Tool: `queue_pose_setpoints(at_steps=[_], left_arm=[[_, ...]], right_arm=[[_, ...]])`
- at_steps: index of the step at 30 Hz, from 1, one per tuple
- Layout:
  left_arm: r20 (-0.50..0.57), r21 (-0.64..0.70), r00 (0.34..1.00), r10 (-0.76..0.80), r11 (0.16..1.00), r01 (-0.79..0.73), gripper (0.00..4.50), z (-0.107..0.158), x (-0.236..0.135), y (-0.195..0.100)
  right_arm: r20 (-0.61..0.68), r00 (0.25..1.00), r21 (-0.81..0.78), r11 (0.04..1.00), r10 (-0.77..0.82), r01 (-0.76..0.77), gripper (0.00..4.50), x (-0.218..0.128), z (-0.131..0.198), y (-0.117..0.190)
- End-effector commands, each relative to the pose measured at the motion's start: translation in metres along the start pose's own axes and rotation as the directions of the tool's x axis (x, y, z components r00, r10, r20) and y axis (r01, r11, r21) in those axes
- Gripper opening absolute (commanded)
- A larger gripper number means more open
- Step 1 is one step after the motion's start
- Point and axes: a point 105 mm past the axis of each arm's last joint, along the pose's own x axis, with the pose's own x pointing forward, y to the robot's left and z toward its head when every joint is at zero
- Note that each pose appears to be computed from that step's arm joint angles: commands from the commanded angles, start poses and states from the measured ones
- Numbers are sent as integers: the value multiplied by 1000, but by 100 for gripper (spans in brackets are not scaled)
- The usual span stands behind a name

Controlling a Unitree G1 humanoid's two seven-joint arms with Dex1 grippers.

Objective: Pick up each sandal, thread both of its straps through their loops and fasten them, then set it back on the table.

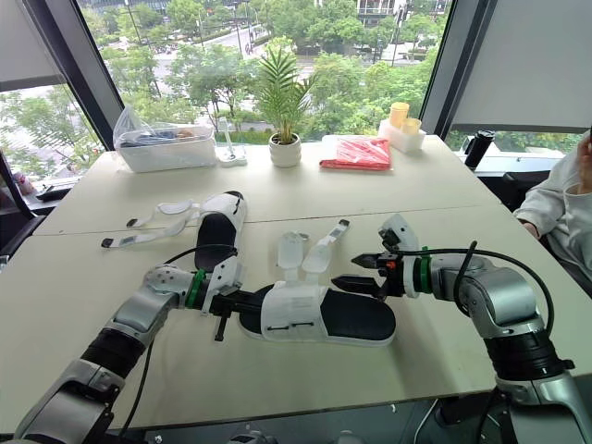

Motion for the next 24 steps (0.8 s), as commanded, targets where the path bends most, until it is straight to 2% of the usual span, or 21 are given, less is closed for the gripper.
queue_pose_setpoints(at_steps=[1,9,18,24], left_arm=[[-10,31,999,-40,999,40,3,2,9,-5],[-11,29,999,-46,999,46,3,-2,12,-8],[-5,30,999,-35,999,35,3,0,14,-8],[1,26,1000,-17,1000,17,3,0,12,-9]], right_arm=[[26,999,88,996,-24,22,450,3,10,-3],[86,996,330,944,-8,-20,450,38,19,-22],[153,987,520,846,46,-120,450,83,39,-32],[237,969,580,810,-69,-84,450,97,63,-49]])
